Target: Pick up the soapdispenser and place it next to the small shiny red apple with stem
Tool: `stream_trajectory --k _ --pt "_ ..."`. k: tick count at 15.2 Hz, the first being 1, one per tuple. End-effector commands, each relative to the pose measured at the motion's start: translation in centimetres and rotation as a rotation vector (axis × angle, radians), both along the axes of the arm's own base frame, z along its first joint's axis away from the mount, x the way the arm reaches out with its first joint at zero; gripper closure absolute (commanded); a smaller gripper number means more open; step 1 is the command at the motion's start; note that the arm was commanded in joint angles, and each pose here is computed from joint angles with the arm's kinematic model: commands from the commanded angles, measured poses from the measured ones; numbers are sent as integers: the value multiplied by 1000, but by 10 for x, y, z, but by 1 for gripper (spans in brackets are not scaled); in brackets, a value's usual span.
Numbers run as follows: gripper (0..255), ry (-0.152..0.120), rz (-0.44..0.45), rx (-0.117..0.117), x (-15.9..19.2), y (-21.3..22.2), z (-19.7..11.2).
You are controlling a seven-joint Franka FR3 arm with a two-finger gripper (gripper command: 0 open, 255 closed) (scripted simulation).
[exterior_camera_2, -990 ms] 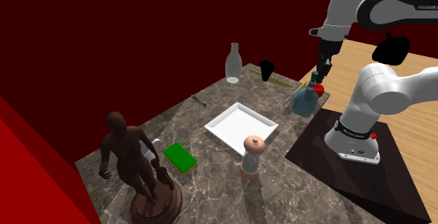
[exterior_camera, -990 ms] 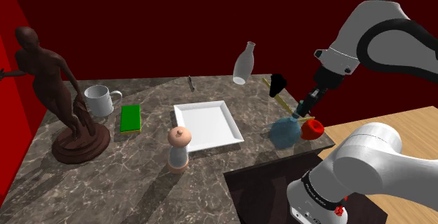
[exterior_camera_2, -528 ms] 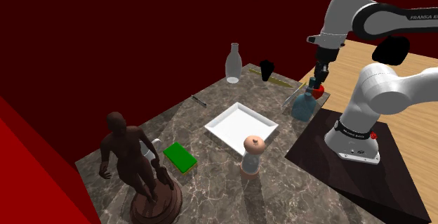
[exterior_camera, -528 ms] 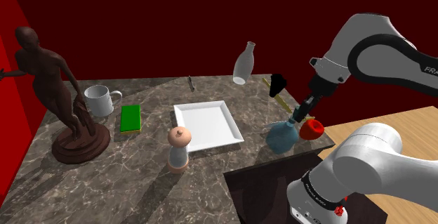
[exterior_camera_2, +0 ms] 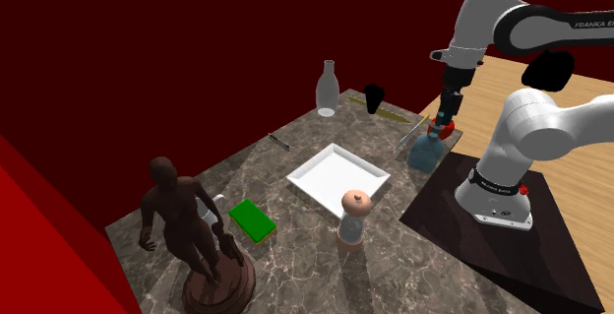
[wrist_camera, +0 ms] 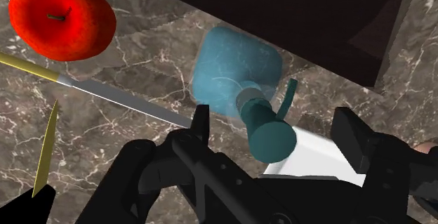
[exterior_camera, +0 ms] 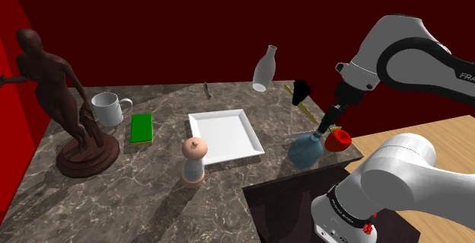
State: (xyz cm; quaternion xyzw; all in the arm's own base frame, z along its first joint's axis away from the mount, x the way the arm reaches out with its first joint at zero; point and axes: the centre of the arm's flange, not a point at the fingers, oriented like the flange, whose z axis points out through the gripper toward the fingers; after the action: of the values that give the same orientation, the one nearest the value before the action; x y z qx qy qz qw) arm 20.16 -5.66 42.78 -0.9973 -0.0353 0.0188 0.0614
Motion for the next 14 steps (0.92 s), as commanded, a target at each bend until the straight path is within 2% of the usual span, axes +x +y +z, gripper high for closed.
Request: stream_trajectory --k 1,3,7,14 --pt "0 0 0 0 0 0 0" --pt "0 0 0 0 0 0 0" --pt "0 0 0 0 2 -6 50" --pt "0 0 0 0 2 -6 50"
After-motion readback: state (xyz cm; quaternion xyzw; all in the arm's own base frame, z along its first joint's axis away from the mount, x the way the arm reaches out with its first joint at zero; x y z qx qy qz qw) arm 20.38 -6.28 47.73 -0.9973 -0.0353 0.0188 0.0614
